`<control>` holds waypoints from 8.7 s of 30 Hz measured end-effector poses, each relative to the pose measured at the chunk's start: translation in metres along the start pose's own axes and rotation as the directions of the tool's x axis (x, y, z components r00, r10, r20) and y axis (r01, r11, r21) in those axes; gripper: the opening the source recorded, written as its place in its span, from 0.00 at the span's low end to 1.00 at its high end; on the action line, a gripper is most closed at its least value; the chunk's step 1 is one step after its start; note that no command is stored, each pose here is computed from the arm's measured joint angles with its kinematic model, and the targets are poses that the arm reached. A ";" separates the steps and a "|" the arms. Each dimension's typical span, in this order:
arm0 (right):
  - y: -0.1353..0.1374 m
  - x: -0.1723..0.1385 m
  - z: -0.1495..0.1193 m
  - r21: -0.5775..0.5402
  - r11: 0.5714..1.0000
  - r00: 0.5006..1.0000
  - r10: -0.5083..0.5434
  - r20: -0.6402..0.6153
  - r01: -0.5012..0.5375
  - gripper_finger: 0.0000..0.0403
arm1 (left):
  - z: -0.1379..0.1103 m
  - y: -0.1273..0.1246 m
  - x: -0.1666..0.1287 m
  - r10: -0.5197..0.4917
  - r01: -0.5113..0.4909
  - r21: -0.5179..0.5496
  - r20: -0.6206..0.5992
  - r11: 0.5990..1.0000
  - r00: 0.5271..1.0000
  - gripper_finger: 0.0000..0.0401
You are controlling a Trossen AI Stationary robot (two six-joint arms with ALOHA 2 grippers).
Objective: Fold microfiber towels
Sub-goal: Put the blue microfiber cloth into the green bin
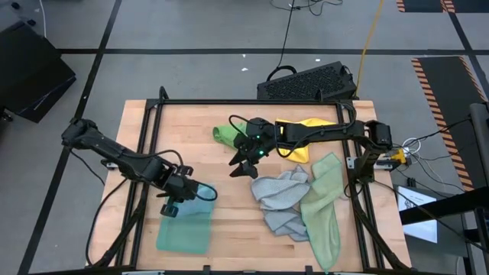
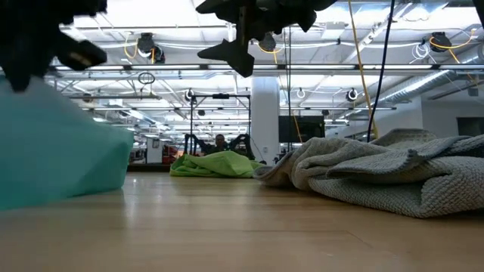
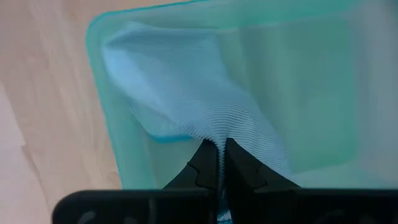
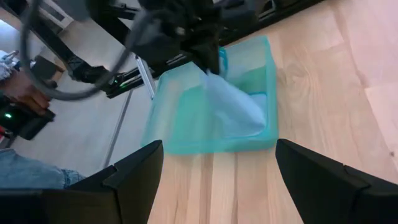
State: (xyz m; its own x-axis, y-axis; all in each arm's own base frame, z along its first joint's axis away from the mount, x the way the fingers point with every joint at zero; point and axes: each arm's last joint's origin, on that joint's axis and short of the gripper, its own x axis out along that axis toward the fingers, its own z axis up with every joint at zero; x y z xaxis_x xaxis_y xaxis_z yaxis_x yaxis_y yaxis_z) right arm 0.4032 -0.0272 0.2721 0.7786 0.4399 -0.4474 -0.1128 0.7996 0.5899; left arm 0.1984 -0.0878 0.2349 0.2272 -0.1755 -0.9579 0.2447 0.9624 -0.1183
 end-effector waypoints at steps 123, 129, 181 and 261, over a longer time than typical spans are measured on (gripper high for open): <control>0.007 0.007 -0.020 0.098 0.995 0.988 -0.017 -0.151 0.032 0.75 | 0.011 0.062 0.054 0.097 -0.020 -0.434 0.157 0.901 0.983 0.01; 0.007 0.007 -0.020 0.099 0.995 0.988 -0.018 -0.151 0.034 0.75 | -0.007 0.048 0.029 0.067 0.003 -0.434 0.145 0.901 0.987 0.01; 0.000 0.011 -0.032 0.135 0.990 0.985 -0.024 -0.168 0.047 0.75 | -0.015 0.014 0.103 -0.053 0.099 -0.252 0.185 0.963 0.981 0.01; -0.103 0.115 -0.053 0.362 0.929 0.984 -0.132 0.116 0.082 0.00 | -0.019 0.008 0.073 -0.148 0.164 -0.464 0.071 0.870 0.986 0.02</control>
State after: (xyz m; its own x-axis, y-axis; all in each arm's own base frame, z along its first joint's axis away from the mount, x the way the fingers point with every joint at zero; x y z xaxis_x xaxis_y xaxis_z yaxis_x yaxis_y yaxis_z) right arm 0.4719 -0.0375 0.1240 0.8530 0.2798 -0.4406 0.1825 0.6310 0.7540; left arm 0.1985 -0.0891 0.1594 0.2544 -0.3302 -0.9090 -0.1876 0.9052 -0.3813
